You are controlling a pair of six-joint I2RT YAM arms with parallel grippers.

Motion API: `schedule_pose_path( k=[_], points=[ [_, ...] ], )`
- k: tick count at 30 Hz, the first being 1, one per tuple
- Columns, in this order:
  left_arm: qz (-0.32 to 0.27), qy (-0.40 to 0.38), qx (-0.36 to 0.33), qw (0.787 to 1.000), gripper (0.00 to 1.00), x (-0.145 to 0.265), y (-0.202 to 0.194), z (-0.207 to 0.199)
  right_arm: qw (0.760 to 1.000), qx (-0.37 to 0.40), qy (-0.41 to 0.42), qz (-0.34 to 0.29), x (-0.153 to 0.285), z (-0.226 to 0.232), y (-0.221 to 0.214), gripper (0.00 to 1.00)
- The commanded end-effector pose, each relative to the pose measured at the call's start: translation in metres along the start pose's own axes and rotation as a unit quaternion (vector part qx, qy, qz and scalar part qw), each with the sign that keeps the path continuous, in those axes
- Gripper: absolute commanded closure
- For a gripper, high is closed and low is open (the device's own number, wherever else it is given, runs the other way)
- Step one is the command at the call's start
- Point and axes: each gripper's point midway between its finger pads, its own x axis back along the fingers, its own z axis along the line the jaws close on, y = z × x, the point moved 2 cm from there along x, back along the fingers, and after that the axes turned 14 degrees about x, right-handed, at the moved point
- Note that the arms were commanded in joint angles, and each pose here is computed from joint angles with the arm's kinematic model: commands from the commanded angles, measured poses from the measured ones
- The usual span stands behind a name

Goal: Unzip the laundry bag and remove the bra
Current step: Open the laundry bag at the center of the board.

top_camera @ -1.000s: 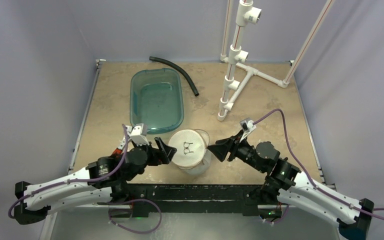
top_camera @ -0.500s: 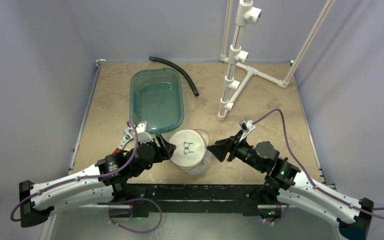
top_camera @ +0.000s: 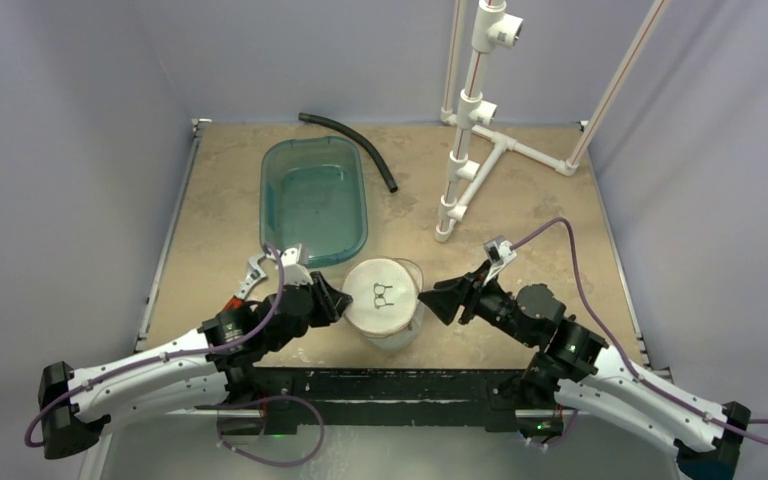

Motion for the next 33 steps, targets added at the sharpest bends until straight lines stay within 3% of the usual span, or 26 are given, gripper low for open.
schedule_pose_path(
  k=[1,8,11,23,33],
  points=[
    [0.001,-0.054,-0.003,0.999,0.80,0.005,0.007,-0.028,1.000,0.001,0.010,-0.021,0.008,0.008,0.020,0.39],
    [0.009,-0.082,-0.012,0.997,0.89,0.011,0.009,-0.044,1.000,0.003,0.006,-0.030,0.013,0.007,0.025,0.39],
    [0.014,-0.090,-0.019,0.996,1.00,0.012,0.008,-0.047,0.999,0.004,0.005,-0.033,0.013,0.007,0.027,0.39],
    [0.009,-0.141,-0.044,0.989,1.00,0.024,0.016,-0.067,0.999,0.008,0.000,-0.035,0.012,0.007,0.030,0.39],
    [0.029,-0.219,-0.146,0.964,1.00,0.038,0.018,-0.107,0.999,0.016,-0.014,-0.038,0.016,0.004,0.037,0.39]
  ],
)
